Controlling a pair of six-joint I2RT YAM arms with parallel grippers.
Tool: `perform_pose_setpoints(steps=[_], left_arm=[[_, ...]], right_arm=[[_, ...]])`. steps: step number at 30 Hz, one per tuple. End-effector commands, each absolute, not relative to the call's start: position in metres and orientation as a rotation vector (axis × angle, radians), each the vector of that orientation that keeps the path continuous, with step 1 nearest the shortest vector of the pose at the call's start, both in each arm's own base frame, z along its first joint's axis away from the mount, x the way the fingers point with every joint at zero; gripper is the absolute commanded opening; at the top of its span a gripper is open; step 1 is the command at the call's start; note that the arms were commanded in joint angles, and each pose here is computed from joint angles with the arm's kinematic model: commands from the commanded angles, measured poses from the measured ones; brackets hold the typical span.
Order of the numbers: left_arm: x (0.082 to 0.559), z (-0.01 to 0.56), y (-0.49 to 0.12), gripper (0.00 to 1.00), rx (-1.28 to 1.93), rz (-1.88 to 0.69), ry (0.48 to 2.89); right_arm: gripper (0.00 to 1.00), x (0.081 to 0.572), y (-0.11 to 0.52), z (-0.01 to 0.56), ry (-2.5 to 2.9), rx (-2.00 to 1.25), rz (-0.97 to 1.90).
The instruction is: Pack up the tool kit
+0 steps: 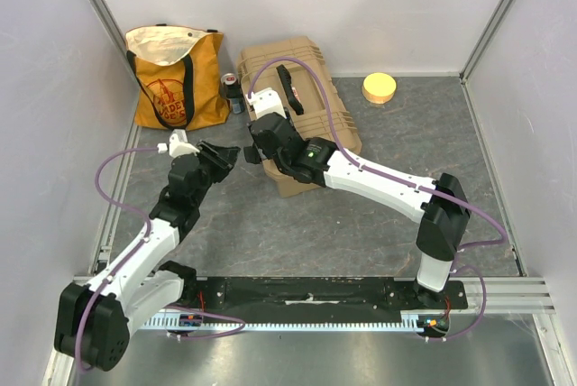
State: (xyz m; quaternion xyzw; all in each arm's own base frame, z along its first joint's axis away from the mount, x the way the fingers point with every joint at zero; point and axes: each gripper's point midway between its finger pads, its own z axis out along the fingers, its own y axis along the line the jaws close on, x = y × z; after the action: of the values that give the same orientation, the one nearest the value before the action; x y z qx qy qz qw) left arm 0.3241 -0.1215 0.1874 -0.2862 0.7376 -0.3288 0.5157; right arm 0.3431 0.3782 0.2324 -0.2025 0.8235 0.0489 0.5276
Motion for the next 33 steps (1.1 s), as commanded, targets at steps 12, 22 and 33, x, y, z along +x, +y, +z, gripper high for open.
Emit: perform_pose_setpoints(steps=[12,22,33], left_arm=[[0.326,0.159,-0.165,0.44,-0.443,-0.914,1.920],[0.325,0.130,-0.156,0.38,-0.502,-0.850,1.973],[0.327,0.124,-0.148,0.37,-0.495,-0.733,2.047]], right_arm=[[0.58,0.300,0.354,0.111,2.291,-0.737,-0.050],[0.58,0.299,0.356,0.113,2.292,-0.738,-0.036],[0.58,0.319,0.364,0.188,2.162,-0.590,0.024]])
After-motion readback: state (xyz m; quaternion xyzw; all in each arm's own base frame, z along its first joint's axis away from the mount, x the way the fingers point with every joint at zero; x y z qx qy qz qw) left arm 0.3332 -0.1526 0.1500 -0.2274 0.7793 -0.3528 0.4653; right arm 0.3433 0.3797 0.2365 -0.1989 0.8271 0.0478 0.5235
